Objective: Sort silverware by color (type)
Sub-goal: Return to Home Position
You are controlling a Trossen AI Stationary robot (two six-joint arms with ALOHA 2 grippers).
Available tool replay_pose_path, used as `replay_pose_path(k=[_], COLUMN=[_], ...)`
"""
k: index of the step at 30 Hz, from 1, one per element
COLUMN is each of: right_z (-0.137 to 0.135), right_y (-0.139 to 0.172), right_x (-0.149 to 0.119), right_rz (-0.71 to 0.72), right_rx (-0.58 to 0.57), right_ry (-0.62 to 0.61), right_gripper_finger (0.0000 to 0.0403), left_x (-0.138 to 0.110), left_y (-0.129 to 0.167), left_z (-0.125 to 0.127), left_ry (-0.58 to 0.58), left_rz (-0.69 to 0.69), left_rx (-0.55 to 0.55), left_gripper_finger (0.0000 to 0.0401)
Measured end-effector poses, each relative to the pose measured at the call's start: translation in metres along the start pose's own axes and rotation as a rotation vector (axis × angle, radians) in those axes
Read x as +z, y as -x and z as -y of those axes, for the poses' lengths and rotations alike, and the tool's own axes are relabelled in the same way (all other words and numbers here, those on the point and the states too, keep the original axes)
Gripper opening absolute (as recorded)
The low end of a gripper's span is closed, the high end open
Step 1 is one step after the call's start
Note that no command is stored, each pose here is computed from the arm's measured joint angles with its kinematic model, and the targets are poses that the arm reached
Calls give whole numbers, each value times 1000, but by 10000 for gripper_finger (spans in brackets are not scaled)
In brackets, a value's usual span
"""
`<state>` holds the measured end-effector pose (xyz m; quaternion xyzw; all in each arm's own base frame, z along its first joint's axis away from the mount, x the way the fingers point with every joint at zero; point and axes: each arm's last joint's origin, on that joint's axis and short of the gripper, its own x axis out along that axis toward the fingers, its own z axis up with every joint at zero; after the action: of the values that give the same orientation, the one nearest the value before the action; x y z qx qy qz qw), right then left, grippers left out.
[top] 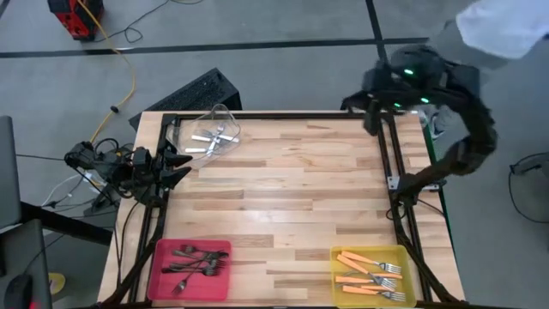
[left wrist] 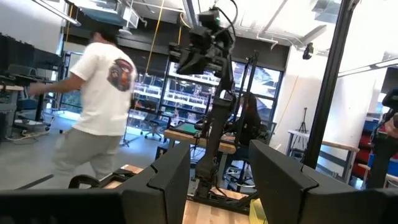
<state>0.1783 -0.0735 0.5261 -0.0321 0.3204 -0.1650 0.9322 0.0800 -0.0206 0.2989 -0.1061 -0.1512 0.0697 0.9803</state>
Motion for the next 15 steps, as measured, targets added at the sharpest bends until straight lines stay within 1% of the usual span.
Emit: replay_pose_path(k=[3, 6, 11, 15], right_z=[-5, -10, -18, -23], right_y=[21, 31, 40, 40], right_x=[-17, -32, -64, -95], right_rz=[28, 69, 161, 203], right_rx=[6, 15, 23, 17], right_ry=[-21, -48, -36, -8], right_gripper_finger=[60, 60, 60, 60], left_x=[0, 0, 0, 0], left_y=[0, 0, 0, 0], left_z=[0, 0, 0, 0], left_ry=[0, -1, -6, -5], left_rz=[-1, -1, -1, -1], left_rx=[0, 1, 9, 9], left_gripper_finger=[151, 151, 151, 151])
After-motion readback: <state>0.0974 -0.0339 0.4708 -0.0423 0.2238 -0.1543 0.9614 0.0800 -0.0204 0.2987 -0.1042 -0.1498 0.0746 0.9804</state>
